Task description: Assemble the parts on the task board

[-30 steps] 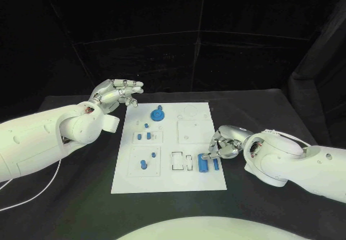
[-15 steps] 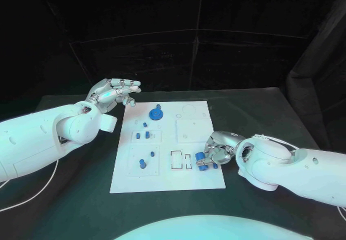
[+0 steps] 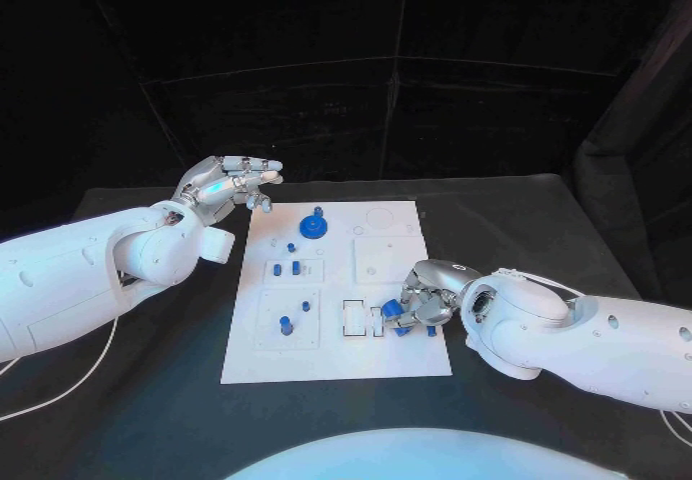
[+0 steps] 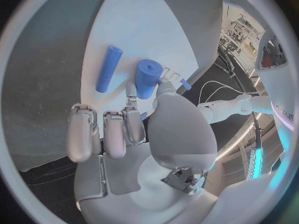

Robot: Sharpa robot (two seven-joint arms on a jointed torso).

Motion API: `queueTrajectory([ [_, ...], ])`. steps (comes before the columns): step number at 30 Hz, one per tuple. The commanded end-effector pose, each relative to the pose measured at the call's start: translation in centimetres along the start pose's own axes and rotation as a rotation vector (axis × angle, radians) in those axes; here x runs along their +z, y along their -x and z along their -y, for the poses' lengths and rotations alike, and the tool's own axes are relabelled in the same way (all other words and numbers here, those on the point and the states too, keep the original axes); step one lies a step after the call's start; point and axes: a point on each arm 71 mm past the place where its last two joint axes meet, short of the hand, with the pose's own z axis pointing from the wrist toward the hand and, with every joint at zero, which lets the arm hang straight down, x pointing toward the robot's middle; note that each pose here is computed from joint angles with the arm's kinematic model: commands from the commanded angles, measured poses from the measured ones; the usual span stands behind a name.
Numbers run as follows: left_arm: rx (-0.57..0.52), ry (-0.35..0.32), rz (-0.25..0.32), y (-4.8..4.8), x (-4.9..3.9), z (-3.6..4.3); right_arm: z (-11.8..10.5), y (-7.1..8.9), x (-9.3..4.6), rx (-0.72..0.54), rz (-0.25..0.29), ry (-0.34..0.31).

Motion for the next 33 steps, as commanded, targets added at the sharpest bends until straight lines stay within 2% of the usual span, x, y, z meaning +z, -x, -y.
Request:
queueTrajectory([
  [1,-0.007,-0.004,-0.014,-0.12,0.0,0.12,0.7,-0.6,-0.1,0.029,-0.015,-0.045],
  [3,-0.007,-0.003,-0.014,-0.07,-0.04,0.12,0.8,-0.5,-0.3,0.058,-0.007,-0.049],
  [10,-0.007,-0.002,-0.013,-0.05,-0.07,0.12,0.9,0.4,-1.5,0.181,0.073,-0.037],
  [14,-0.007,-0.002,-0.014,-0.09,-0.05,0.12,0.4,0.5,-1.9,0.224,0.083,-0.021],
  [24,-0.008,-0.001,-0.018,-0.24,0.01,0.1,-1.6,0.2,-1.9,0.278,0.069,0.03],
  [27,-0.008,-0.001,-0.019,-0.31,0.05,0.09,-2.3,-0.1,-1.5,0.277,0.048,0.043],
  [33,-0.009,-0.001,-0.022,-0.45,0.12,0.08,-3.1,-0.8,-0.6,0.255,-0.005,0.028],
])
